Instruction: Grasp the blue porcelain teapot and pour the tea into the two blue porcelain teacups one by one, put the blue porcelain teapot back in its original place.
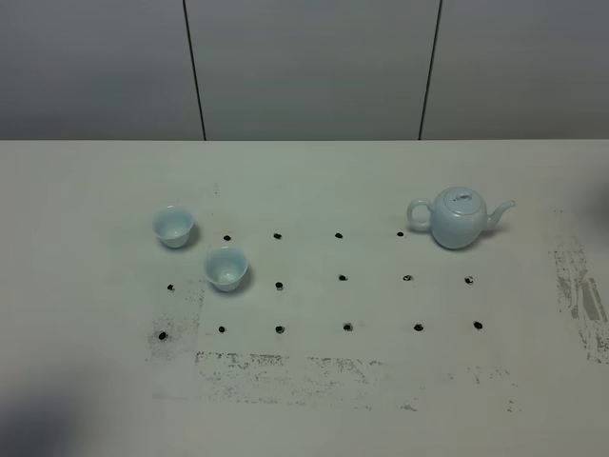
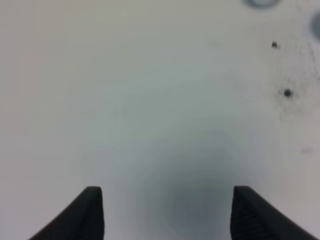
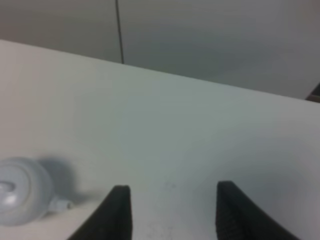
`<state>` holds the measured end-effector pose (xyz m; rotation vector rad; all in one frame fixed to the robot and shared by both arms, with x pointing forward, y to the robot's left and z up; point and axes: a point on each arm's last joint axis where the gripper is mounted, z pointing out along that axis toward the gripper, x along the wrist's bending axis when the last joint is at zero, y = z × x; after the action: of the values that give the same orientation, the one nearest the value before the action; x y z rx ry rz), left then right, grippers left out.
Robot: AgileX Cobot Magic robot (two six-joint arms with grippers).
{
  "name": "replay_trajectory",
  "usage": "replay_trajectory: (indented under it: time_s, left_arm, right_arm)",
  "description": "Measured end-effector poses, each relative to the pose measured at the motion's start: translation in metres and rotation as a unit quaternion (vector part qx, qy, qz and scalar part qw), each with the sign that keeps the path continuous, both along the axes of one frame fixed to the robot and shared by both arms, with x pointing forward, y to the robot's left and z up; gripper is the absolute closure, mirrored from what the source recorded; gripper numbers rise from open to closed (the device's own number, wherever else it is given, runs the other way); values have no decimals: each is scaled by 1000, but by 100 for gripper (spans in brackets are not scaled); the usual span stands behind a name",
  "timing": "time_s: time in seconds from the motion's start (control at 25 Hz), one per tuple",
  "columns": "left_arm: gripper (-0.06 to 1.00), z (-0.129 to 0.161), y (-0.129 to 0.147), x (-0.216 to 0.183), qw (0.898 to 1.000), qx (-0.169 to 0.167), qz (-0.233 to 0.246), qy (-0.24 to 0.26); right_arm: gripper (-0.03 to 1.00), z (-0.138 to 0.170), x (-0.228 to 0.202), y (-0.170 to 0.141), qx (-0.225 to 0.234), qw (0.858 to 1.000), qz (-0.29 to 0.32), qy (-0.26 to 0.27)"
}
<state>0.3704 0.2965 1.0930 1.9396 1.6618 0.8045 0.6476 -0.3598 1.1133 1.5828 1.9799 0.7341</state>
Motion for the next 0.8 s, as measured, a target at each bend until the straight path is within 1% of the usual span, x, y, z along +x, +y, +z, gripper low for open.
replay_trajectory:
  time_s: [0.12, 0.24, 0.36, 0.52, 0.6, 0.68, 0.8]
  left_arm:
    - [42, -13, 5, -40, 1000, -7, 10, -4]
    - [42, -20, 7, -71, 999, -22, 12, -26]
    - [42, -28, 9, -93, 998, -32, 14, -51]
    - [42, -47, 8, -113, 997, -52, 12, -56]
    - [42, -47, 9, -121, 995, -65, 15, -77]
    - [42, -47, 9, -128, 992, -78, 24, -100]
    - [42, -49, 10, -135, 987, -88, 26, -130]
  right_arm:
    - [59, 1, 2, 17, -7, 999, 38, -5]
    - [59, 1, 4, 42, -16, 996, 85, -10]
    - [59, 1, 4, 68, -28, 991, 131, -12]
    - [60, 4, 7, 96, -59, 980, 184, -49]
    - [61, 4, 6, 109, -67, 975, 205, -55]
    - [61, 0, 6, 122, -67, 971, 224, -48]
    - [62, -17, 9, 133, -61, 968, 244, -15]
